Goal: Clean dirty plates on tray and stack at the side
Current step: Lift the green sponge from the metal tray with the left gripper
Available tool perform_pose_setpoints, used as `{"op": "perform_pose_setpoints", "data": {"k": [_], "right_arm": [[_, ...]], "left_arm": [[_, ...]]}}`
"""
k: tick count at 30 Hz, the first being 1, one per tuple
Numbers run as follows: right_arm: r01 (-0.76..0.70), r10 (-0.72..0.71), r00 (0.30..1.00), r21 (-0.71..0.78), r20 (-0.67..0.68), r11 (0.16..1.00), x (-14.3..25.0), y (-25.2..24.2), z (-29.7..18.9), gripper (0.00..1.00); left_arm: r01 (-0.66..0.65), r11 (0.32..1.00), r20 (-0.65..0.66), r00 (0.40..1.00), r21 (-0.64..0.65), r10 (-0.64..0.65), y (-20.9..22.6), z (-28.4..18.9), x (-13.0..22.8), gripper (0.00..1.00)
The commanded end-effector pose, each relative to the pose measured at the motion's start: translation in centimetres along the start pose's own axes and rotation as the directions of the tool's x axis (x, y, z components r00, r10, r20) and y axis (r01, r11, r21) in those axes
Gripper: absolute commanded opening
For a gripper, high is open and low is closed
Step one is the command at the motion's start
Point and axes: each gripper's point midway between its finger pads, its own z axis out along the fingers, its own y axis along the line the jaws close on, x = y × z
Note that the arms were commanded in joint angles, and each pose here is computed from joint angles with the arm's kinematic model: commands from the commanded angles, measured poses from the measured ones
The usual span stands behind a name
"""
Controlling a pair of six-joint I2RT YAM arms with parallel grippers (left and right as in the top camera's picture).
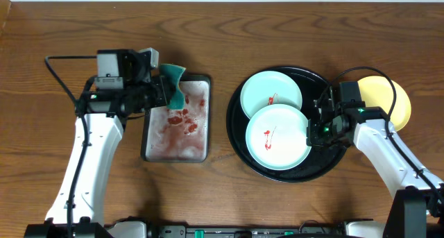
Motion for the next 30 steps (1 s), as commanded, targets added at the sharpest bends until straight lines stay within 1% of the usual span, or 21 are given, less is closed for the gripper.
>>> {"op": "perform_pose_setpoints", "data": {"k": [1,5,8,10,17,30], "right_arm": [[-0.004,0.004,1.000,-0.002,0.001,1.000,0.1,0.2,0.0,0.01],[-0.004,0.004,1.000,-0.002,0.002,1.000,0.0,0.2,0.0,0.01],[-0.004,0.004,1.000,-0.002,0.003,1.000,0.0,0.2,0.0,0.01],[-0.004,0.004,1.000,-0.002,0.003,1.000,0.0,0.2,0.0,0.01],[-0.003,0.004,1.000,-0.003,0.005,1.000,0.0,0.2,0.0,0.01],[-0.003,0.003,1.000,-0.003,0.006,1.000,0.0,0.2,0.0,0.01]], "left_arm": [[0.005,0.977,-0.011,1.000,0.212,-0.003,-1.0,-0.2,1.2,0.07],[0.045,0.943,-0.002,0.999,0.328,-0.047,-0.5,-0.6,1.6,0.07],[0.011,0.889,0.030,0.999,0.458,-0.028,-0.9,-1.6,1.9,0.07],[0.001,0.861,0.045,0.999,0.509,-0.028,-0.9,-2.1,2.2,0.07],[0.088,0.863,0.035,0.992,0.497,-0.122,1.6,-2.2,3.0,0.07],[0.092,0.864,0.037,0.991,0.495,-0.126,1.7,-2.2,3.1,0.08]]}}
